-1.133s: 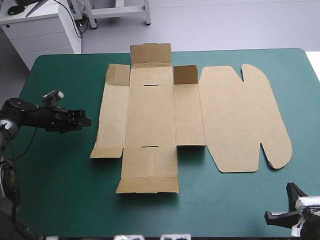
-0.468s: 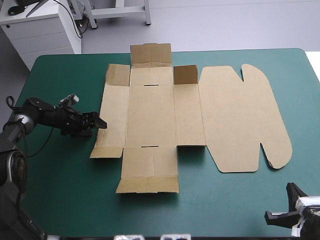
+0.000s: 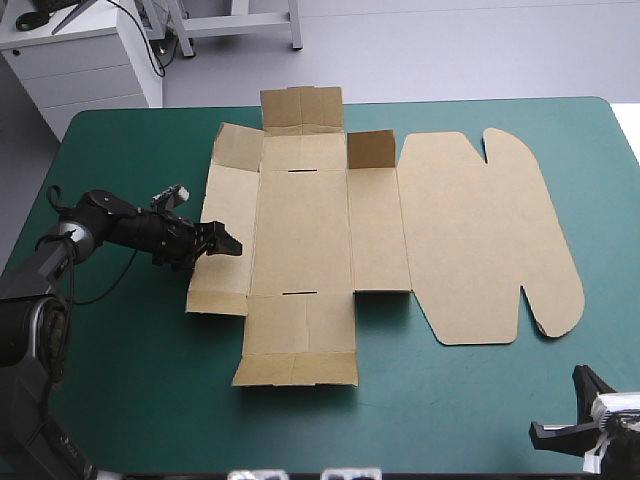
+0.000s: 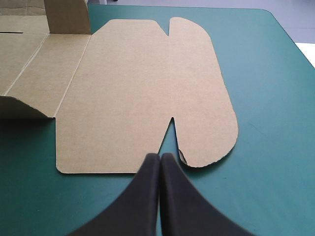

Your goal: Fold the box

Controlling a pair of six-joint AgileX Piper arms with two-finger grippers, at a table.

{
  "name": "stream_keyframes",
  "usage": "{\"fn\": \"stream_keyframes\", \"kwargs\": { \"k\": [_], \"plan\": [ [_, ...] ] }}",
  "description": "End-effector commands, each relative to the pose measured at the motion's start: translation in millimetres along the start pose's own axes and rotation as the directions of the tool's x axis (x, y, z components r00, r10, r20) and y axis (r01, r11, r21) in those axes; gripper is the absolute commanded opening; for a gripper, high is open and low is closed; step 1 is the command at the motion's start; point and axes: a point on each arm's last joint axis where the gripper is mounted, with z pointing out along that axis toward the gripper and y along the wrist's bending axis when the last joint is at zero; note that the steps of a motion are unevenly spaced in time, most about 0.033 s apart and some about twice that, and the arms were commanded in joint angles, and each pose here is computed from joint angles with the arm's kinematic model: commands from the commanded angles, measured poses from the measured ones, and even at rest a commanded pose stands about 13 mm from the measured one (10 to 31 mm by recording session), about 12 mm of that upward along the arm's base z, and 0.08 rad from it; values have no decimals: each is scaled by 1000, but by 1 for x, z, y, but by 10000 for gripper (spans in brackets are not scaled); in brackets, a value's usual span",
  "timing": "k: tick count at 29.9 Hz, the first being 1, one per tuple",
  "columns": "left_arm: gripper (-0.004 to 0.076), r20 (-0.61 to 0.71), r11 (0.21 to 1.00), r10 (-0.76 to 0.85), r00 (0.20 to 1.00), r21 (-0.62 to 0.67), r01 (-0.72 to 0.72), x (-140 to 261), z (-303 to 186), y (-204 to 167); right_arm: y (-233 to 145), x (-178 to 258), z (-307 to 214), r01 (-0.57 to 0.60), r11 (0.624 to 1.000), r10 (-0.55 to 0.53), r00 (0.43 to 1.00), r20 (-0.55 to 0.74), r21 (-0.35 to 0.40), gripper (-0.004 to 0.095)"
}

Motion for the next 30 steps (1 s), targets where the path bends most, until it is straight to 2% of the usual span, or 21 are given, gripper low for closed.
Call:
{"fn": "stream_keyframes", "kwargs": {
  "k": [1, 3, 5, 9, 12, 17, 22, 25, 30],
  "plan": [
    [541, -20, 1000, 12, 1000, 15, -11, 2, 2, -8, -1, -12, -3, 5, 1000, -6, 996, 84, 9, -19],
    [484, -20, 1000, 12, 1000, 15, -11, 2, 2, -8, -1, -12, -3, 5, 1000, -6, 996, 84, 9, -19],
    [364, -20, 1000, 13, 1000, 14, -12, 2, 2, -8, -1, -12, -3, 5, 1000, -6, 996, 84, 9, -19],
    [-10, -69, 997, 64, 996, -28, -66, 6, 2, -4, -1, -12, -3, 5, 1000, -6, 996, 84, 9, -19],
    [-2, -107, 995, 87, 990, -47, -93, 9, 2, 0, -1, -12, -3, 5, 1000, -6, 996, 84, 9, -19],
    [-3, -146, 996, 85, 986, -1, -86, 12, 0, -5, -1, -12, -3, 5, 1000, -6, 996, 84, 9, -19],
    [-8, -202, 981, 192, 960, 73, -181, 2, -18, -24, -1, -12, -3, 5, 1000, -6, 996, 84, 9, -19],
    [-8, -140, 966, 259, 956, 34, -257, -14, -36, -37, -1, -12, -3, 5, 1000, -6, 996, 84, 9, -19],
    [-8, -164, 889, 403, 900, -163, -428, -30, -61, -48, -1, -12, -3, 5, 1000, -6, 996, 89, 9, -19]
  ]
}}
